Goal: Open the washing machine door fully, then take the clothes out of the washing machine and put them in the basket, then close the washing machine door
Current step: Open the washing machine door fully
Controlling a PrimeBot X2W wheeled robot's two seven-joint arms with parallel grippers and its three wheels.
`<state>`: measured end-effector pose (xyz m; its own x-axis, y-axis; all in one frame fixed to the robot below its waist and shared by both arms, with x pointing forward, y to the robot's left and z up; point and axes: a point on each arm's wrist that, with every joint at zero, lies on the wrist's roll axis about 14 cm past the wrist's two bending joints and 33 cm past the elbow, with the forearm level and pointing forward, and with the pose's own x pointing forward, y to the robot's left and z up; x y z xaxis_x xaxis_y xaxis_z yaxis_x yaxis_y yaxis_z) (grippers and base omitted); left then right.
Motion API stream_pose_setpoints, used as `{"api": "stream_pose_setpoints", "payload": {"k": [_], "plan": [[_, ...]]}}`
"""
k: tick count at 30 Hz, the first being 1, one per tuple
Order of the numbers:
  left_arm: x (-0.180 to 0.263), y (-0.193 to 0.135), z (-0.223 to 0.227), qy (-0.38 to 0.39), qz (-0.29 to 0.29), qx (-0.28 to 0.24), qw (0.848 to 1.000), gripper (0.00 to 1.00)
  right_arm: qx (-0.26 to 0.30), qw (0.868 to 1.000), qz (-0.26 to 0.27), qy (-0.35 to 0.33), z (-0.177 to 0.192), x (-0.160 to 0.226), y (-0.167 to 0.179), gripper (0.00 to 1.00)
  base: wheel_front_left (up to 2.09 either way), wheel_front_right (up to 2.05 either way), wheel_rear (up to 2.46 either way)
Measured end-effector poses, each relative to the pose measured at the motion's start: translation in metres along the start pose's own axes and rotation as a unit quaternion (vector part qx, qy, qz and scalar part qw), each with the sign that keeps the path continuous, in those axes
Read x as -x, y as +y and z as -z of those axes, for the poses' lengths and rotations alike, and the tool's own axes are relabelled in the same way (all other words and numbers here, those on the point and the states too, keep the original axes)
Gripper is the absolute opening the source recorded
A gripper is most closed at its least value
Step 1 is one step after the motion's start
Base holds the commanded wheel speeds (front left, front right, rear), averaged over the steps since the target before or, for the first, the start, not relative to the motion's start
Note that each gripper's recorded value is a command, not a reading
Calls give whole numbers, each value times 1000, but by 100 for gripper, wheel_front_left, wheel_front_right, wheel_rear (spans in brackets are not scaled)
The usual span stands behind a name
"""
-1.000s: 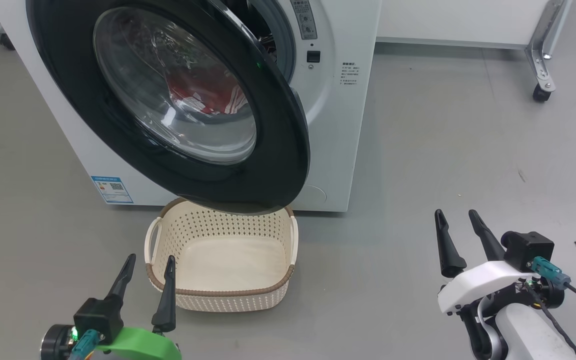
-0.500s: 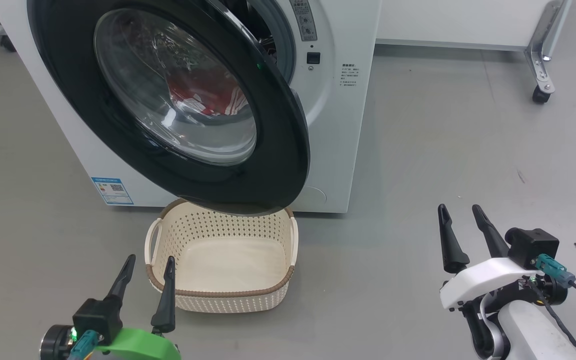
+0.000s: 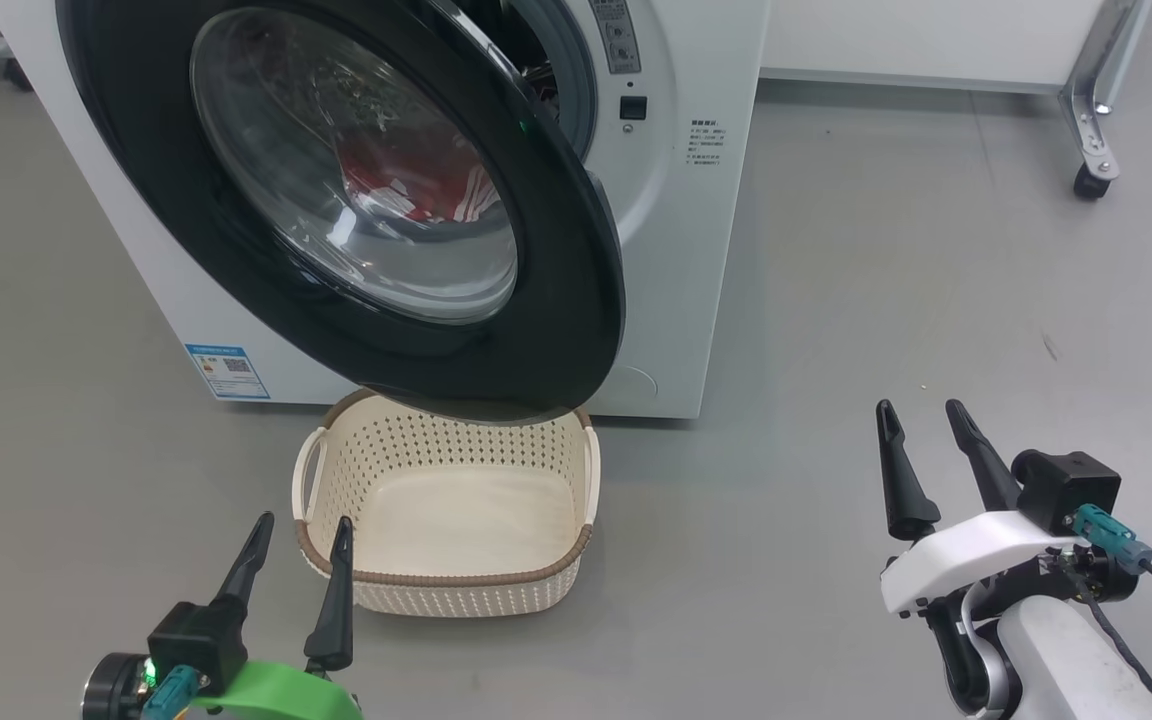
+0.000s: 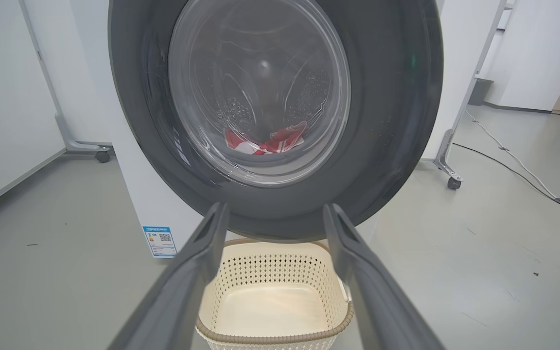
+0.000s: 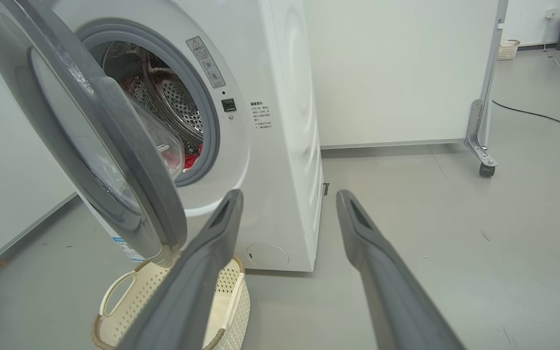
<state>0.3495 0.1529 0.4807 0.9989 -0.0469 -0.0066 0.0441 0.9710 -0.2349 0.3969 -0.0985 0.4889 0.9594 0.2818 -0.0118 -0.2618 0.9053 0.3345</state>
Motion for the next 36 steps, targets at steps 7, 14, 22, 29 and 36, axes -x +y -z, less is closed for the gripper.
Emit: {"api": "stream_pose_setpoints", "payload": {"k": [7,14,22,29,36], "plan": [[-3,-2,7,11,5,0,1000,100,7,1000,-14,3,2,-8,1,0,0,0,0],[-5,-1,19,30,6,-1,1000,100,6,999,-45,-6,-9,-36,12,0,0,0,0],[-16,-2,27,43,13,0,999,100,-76,995,-61,17,-13,-78,22,0,0,0,0],[-25,0,30,48,15,0,999,100,-182,979,-64,59,-6,-112,30,0,0,0,0],[-26,9,34,56,1,2,998,100,-289,946,-92,116,6,-139,55,0,0,0,0]]}}
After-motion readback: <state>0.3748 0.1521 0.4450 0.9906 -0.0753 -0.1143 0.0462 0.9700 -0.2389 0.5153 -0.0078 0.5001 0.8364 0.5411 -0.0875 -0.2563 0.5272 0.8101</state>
